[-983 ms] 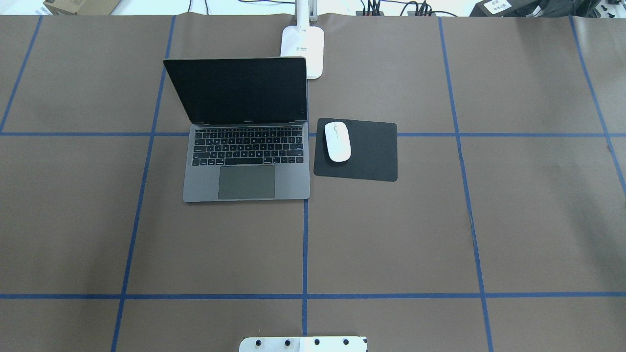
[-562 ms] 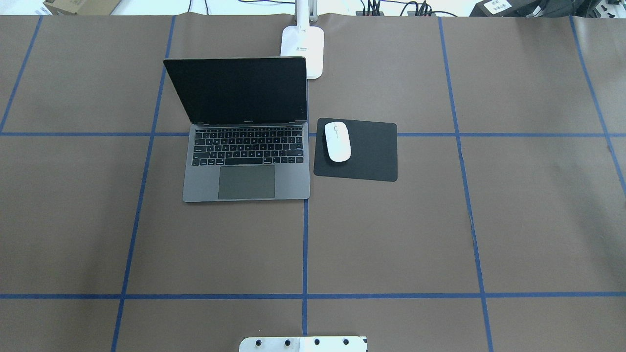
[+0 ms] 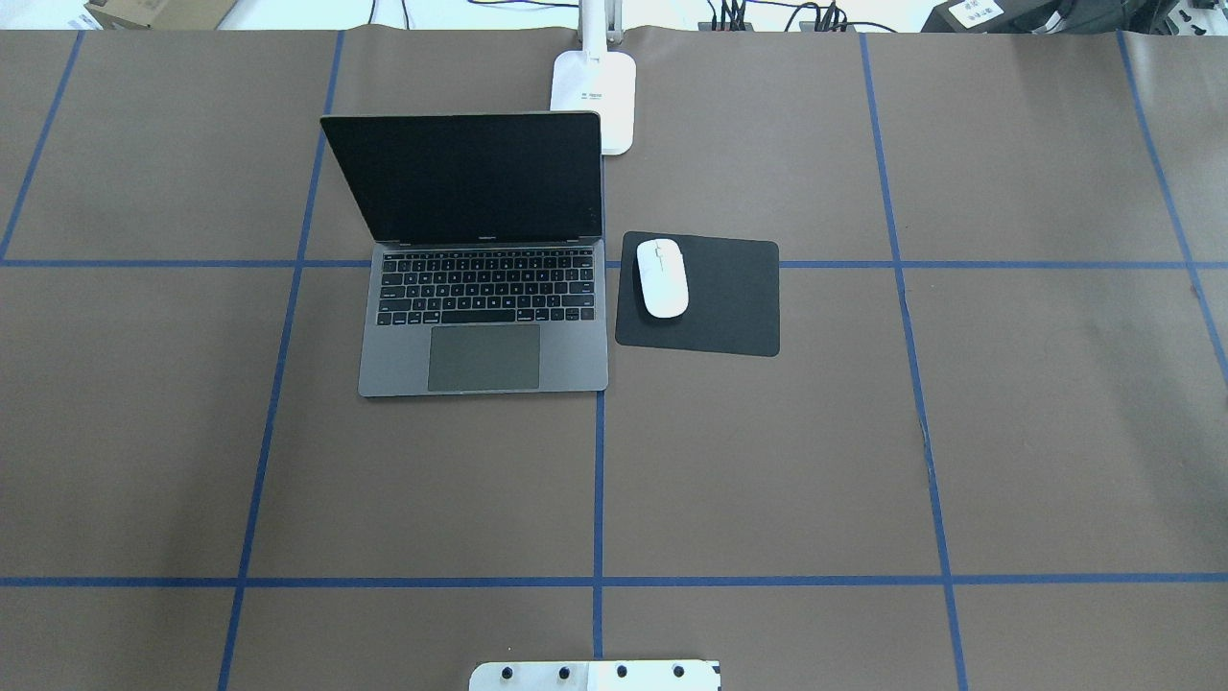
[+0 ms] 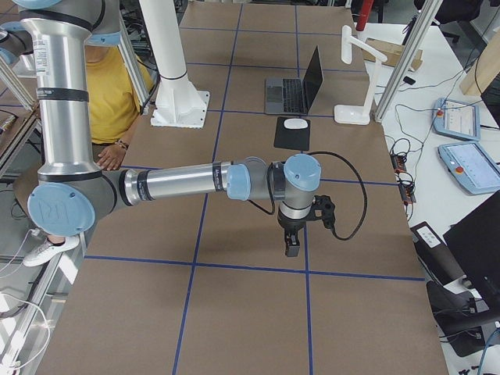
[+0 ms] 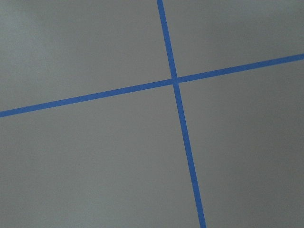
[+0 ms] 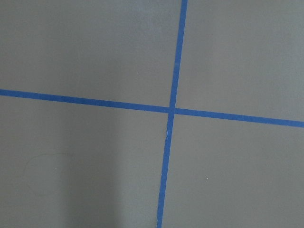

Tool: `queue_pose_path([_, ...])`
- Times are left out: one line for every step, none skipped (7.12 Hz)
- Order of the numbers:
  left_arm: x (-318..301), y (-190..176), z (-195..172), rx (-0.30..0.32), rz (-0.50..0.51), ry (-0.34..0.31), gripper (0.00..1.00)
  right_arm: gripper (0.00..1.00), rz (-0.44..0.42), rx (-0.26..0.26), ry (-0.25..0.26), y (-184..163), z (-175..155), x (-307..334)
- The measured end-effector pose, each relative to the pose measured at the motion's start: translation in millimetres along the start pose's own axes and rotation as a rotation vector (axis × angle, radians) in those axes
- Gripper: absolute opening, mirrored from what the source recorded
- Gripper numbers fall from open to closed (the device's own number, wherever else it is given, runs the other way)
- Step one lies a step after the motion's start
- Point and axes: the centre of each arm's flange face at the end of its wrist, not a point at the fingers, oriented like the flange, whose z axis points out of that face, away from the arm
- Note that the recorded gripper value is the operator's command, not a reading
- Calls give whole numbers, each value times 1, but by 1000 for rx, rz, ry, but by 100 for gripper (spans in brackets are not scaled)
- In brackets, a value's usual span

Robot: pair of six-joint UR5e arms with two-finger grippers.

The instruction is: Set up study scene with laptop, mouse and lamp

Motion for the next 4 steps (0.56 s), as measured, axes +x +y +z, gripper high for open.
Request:
queue_pose_path([1,1,-1,3,1,0,100,100,1,-2,-2,1,1,0])
queue_pose_path([2,1,-2,6,1,-1,100,100,1,-4,-2,1,2,0])
queue_pose_path([3,1,-3,8,2,-2,100,100,-1,-5,-1,1,2,0])
queue_pose_path([4,1,-5,11,4,-3,100,100,-3,-5,-1,1,2,0])
